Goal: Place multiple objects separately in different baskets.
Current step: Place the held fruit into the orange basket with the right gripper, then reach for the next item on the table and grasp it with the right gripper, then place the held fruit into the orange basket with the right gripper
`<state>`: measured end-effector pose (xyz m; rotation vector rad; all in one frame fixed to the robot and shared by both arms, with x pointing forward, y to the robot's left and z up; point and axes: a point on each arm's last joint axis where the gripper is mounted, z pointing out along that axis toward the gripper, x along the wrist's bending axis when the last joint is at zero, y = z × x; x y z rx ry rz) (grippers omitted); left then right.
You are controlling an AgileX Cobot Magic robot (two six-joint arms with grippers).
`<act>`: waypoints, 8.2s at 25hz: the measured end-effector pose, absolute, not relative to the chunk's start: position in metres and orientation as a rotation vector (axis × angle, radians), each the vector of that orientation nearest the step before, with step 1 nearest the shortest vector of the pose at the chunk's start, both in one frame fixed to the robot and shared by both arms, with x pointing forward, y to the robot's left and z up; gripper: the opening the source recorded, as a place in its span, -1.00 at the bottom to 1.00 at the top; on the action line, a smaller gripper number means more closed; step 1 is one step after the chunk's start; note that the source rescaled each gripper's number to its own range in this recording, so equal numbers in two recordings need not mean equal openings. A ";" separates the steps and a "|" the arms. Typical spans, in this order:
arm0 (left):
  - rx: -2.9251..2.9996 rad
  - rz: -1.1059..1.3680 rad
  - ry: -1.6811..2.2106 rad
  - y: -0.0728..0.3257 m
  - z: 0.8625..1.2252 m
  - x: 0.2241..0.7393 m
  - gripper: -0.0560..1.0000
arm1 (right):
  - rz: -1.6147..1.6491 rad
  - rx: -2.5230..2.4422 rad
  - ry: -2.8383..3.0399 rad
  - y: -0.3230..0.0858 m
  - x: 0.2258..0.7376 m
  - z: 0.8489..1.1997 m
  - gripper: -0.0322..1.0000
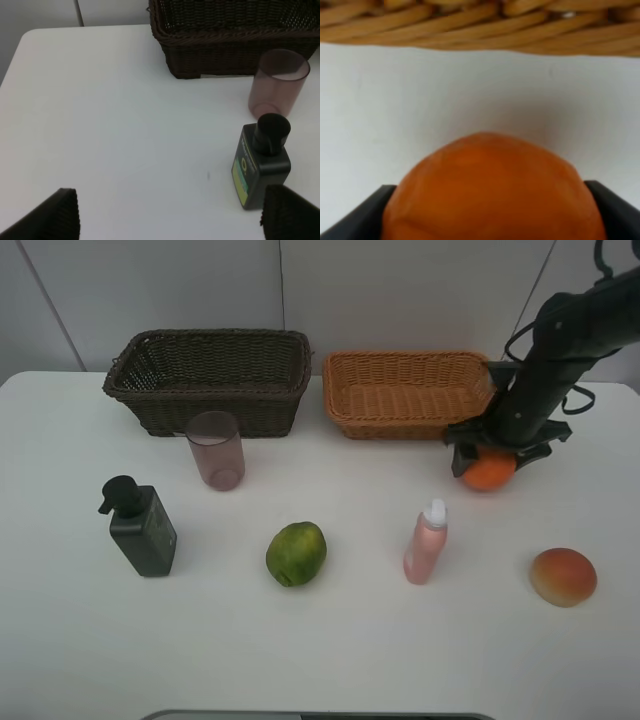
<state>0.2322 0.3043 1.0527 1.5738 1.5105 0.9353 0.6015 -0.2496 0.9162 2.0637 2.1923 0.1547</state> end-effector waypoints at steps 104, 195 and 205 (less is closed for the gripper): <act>1.574 0.935 1.510 0.304 1.053 0.232 0.89 | 0.195 1.781 2.329 -0.249 0.463 1.001 1.00; 1.574 0.935 1.510 0.304 1.053 0.232 0.89 | 0.078 1.724 2.535 -0.286 0.450 0.880 -0.11; 1.574 0.935 1.510 0.304 1.053 0.232 0.89 | 0.078 1.725 2.535 -0.286 0.450 0.880 -0.11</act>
